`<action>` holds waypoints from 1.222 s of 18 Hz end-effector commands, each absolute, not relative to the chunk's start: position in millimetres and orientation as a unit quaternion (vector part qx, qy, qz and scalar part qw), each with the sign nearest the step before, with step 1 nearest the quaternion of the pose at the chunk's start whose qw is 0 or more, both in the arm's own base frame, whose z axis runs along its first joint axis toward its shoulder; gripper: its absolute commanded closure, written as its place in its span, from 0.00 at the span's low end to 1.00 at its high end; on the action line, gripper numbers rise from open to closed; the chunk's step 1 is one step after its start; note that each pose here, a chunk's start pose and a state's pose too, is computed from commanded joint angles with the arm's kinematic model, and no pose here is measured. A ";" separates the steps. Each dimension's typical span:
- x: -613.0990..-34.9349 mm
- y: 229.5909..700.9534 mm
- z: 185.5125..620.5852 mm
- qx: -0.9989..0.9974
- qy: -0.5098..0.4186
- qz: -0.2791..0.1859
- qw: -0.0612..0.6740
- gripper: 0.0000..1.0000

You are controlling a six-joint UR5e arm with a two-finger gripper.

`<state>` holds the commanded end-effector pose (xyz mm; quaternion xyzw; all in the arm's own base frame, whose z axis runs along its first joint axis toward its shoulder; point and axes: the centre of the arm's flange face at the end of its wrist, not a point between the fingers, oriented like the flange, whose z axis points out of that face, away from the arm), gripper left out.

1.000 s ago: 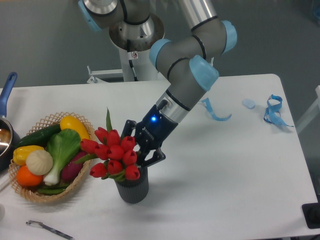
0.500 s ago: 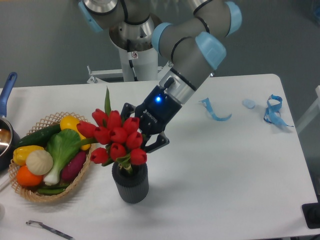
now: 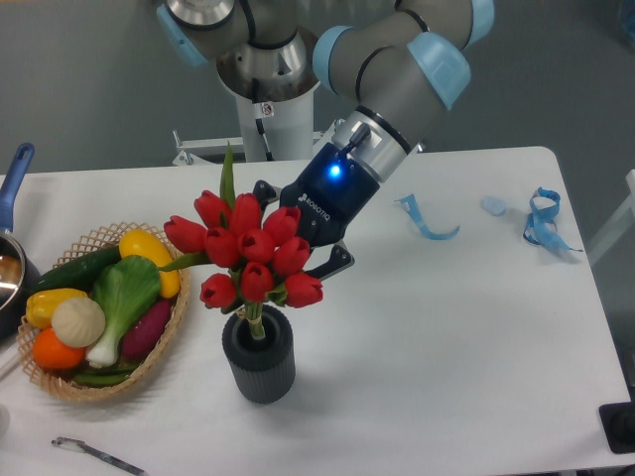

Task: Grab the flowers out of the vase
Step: 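Lift the gripped tulips straight up out of the grey vase, then carry the tulip bunch up and away from the vase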

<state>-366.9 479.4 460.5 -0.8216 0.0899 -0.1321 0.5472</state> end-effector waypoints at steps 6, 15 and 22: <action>-383.2 465.6 479.2 -0.801 0.074 -0.144 0.577 0.55; -425.9 442.1 516.2 -0.799 0.065 -0.095 0.591 0.55; -487.6 433.2 485.6 -0.803 0.070 -0.062 0.588 0.55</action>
